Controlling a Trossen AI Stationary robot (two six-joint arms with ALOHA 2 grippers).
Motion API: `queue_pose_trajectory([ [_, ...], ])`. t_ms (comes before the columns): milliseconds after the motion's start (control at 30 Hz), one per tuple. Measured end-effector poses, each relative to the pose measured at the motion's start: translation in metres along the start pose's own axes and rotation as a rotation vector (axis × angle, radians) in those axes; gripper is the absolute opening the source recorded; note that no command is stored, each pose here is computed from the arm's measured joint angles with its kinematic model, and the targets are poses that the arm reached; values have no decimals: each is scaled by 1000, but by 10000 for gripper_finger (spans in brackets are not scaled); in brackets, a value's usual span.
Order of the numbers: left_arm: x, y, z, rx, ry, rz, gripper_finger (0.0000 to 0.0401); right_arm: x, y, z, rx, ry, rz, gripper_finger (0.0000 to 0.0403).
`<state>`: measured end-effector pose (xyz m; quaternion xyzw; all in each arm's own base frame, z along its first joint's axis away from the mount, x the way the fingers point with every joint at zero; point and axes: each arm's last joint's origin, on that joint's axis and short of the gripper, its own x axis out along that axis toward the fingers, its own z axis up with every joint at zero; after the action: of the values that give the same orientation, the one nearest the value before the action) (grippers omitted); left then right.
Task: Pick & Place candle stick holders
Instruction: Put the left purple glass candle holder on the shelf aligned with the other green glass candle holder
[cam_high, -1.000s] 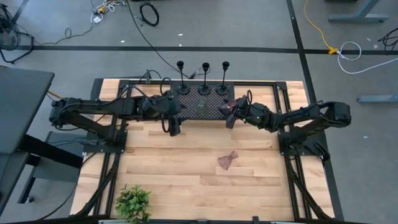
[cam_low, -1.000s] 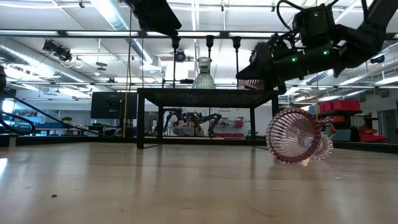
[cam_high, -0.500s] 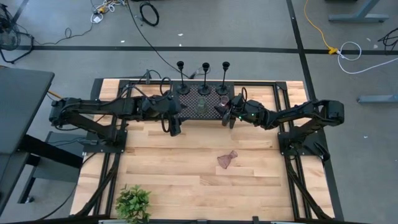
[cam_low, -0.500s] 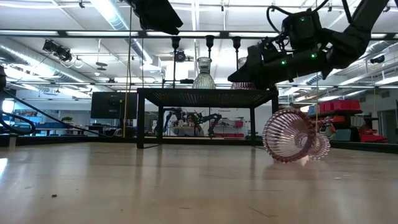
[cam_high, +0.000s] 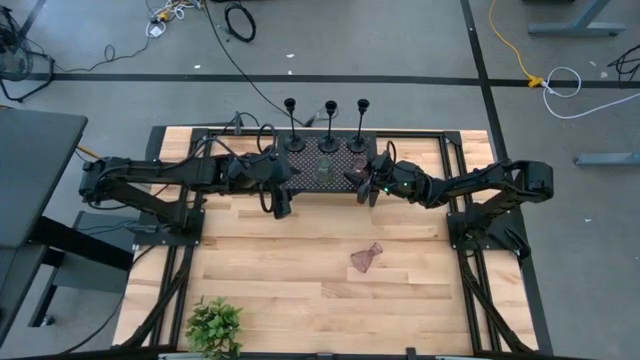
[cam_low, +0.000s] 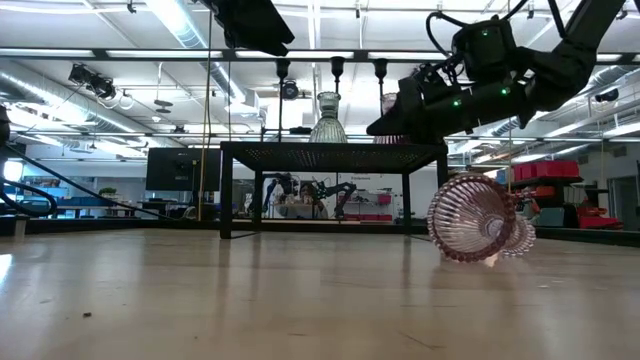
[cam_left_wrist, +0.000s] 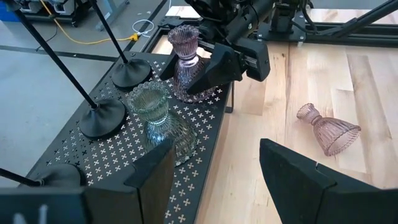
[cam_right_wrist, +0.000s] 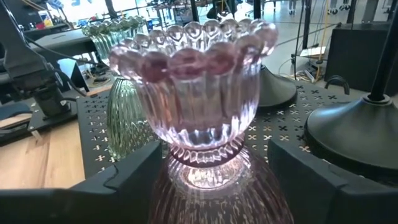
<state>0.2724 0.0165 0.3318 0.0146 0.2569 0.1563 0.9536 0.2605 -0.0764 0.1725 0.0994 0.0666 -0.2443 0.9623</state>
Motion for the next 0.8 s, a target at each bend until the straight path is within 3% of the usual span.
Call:
queue_pose_trajectory([
  [800, 0, 0, 0, -2, 0, 0, 233, -5, 3, 12, -48, -73, 66, 303],
])
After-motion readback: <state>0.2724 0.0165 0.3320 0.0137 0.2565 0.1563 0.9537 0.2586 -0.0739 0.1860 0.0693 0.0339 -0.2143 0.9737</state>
